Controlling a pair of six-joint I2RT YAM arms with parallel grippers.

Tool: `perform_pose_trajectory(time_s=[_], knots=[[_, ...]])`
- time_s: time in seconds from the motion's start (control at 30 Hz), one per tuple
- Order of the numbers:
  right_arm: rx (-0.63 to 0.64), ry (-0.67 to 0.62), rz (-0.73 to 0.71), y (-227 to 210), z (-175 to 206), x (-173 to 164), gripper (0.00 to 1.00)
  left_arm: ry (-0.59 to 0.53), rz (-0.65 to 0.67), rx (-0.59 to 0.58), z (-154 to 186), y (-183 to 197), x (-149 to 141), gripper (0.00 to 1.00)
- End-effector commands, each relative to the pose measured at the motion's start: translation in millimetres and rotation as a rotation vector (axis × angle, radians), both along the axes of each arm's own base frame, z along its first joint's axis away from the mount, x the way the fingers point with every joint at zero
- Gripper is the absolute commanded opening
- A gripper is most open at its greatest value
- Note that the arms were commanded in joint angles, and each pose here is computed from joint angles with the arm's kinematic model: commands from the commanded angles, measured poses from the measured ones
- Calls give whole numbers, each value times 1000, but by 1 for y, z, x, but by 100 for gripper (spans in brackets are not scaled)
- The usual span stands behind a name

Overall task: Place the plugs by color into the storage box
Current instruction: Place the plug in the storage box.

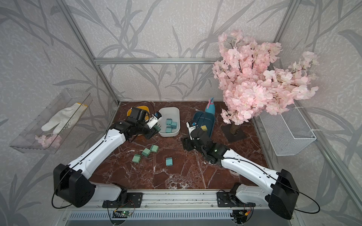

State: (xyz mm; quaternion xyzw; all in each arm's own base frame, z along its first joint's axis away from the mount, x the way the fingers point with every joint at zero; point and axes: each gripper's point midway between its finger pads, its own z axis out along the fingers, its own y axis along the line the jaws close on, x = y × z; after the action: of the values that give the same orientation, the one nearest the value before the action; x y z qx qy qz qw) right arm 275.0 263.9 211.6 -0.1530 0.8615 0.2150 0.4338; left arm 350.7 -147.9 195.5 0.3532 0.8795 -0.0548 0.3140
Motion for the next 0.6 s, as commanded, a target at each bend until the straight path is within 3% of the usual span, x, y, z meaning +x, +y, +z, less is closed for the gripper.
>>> perform_pose_trajectory(time_s=[0.0, 0.33, 0.57], knots=[[69, -30, 14, 11, 18, 5, 73, 32, 75, -51, 7, 5, 22, 26], [79, 7, 123, 56, 11, 20, 73, 136, 256, -33, -15, 52, 80, 27], [114, 52, 158, 81, -6, 28, 73, 151, 401, -28, -46, 99, 110, 26]])
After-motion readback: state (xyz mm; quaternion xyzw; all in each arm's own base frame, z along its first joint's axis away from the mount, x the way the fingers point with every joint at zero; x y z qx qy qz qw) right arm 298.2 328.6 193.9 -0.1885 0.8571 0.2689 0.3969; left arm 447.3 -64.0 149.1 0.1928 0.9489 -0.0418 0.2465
